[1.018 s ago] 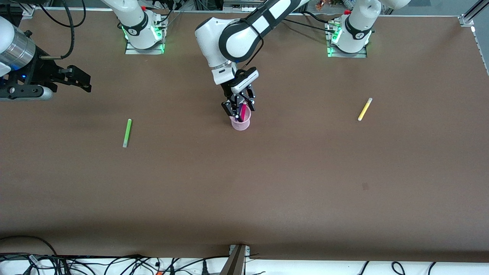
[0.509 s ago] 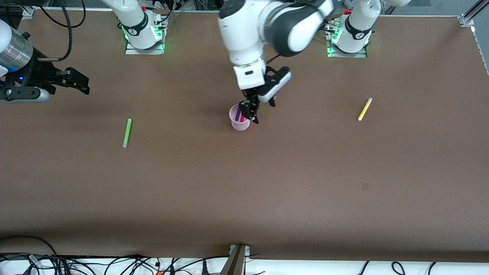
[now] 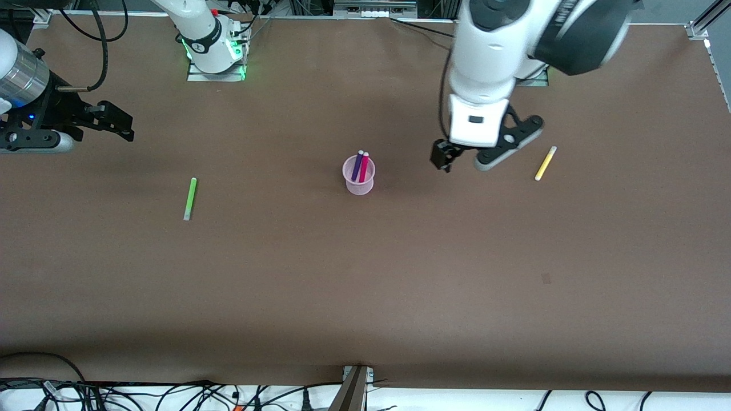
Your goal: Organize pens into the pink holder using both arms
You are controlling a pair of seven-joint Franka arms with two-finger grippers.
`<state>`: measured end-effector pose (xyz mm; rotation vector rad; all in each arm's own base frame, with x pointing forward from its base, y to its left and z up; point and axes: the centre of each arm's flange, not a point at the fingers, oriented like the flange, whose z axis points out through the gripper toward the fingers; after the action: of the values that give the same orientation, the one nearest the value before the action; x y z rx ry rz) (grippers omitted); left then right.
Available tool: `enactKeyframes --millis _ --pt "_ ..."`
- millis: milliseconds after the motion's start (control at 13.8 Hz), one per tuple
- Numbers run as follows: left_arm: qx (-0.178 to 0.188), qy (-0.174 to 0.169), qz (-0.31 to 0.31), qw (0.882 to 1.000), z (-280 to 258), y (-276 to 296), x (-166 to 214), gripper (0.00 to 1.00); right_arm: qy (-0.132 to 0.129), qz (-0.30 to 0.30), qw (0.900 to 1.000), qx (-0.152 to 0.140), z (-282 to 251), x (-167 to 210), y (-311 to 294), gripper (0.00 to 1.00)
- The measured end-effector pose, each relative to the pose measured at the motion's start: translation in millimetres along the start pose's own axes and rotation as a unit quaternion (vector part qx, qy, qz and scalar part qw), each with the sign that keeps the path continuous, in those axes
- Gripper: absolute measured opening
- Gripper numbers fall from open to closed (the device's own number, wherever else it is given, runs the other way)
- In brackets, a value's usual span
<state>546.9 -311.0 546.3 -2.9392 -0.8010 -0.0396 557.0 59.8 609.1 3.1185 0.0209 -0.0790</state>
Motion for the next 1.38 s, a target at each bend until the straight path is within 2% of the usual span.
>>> enactKeyframes --millis 145,436,873,1091,1382 --pt "0.003 -0.026 0.054 0.998 -0.3 -31.2 32.1 1.00 0.000 0.000 1.000 0.000 0.0 0.0 -0.1 1.00" --pt "-0.004 -0.043 0.134 0.990 0.3 -94.7 84.6 1.00 0.000 0.000 1.000 0.000 -0.1 0.0 -0.2 1.00" --pt "-0.001 -0.087 0.256 0.963 49.5 -185.3 139.4 1.00 0.000 0.000 1.000 0.000 0.0 0.1 -0.3 1.00" --pt "-0.019 -0.067 0.271 0.960 69.0 -207.9 153.3 1.00 0.000 0.000 1.000 0.000 -0.1 0.0 -0.4 1.00" --pt "-0.029 -0.036 0.273 0.961 61.3 -211.2 140.3 1.00 0.000 0.000 1.000 0.000 0.0 0.1 -0.4 1.00"
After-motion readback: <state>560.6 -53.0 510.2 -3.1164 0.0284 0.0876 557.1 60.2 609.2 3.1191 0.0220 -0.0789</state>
